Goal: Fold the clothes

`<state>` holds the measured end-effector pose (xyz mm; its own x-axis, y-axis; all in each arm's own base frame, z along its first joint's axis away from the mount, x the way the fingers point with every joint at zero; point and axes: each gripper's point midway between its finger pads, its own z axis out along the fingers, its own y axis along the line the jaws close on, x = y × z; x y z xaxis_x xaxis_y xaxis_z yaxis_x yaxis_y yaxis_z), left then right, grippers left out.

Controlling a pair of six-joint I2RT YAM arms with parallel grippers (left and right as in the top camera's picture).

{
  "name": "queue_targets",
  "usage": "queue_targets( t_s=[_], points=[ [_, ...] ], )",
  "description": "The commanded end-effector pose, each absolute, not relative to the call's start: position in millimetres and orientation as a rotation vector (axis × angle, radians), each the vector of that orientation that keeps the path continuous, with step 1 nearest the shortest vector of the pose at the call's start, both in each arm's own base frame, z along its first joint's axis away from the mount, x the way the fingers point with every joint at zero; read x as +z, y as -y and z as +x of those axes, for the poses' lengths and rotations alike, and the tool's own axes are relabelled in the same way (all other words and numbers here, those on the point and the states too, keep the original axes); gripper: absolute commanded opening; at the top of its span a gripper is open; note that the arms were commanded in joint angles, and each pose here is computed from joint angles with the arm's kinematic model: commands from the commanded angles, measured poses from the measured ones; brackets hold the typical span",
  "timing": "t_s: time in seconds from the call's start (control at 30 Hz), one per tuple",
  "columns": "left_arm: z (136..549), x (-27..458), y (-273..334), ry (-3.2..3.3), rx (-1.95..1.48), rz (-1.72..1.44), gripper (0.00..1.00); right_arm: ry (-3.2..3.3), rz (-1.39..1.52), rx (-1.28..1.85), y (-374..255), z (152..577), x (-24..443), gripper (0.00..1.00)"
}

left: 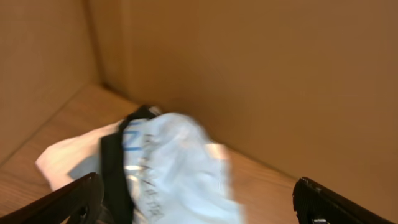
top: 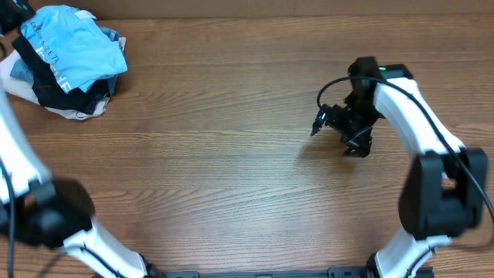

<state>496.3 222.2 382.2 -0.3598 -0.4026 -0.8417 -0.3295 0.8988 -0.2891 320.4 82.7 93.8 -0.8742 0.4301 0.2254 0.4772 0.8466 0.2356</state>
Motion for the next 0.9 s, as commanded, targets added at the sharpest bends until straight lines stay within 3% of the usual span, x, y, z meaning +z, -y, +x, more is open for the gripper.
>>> queue_targets(
  t_s=[0.0,0.17,0.43,0.7,0.87],
  points=[
    [454,443,-155,-1.933,-0.301,-0.382,1.00,3.060,-0.726,-0.544,-79,318,168,1.00],
    [376,476,-84,-1.977,-0.465,-0.264,1.00,3.231,-0.707,-0.608,-73,279,232,1.00],
    [265,476,-7,-2.097,-0.491,-0.071,1.00,3.543,-0.695,-0.714,-58,184,311,1.00],
    [199,473,32,-2.089,-0.481,0.056,1.00,3.676,-0.814,-0.986,-43,108,340,1.00],
    [168,449,64,-2.073,-0.582,0.199,1.00,3.653,-1.016,-0.974,-28,80,328,1.00]
  ],
)
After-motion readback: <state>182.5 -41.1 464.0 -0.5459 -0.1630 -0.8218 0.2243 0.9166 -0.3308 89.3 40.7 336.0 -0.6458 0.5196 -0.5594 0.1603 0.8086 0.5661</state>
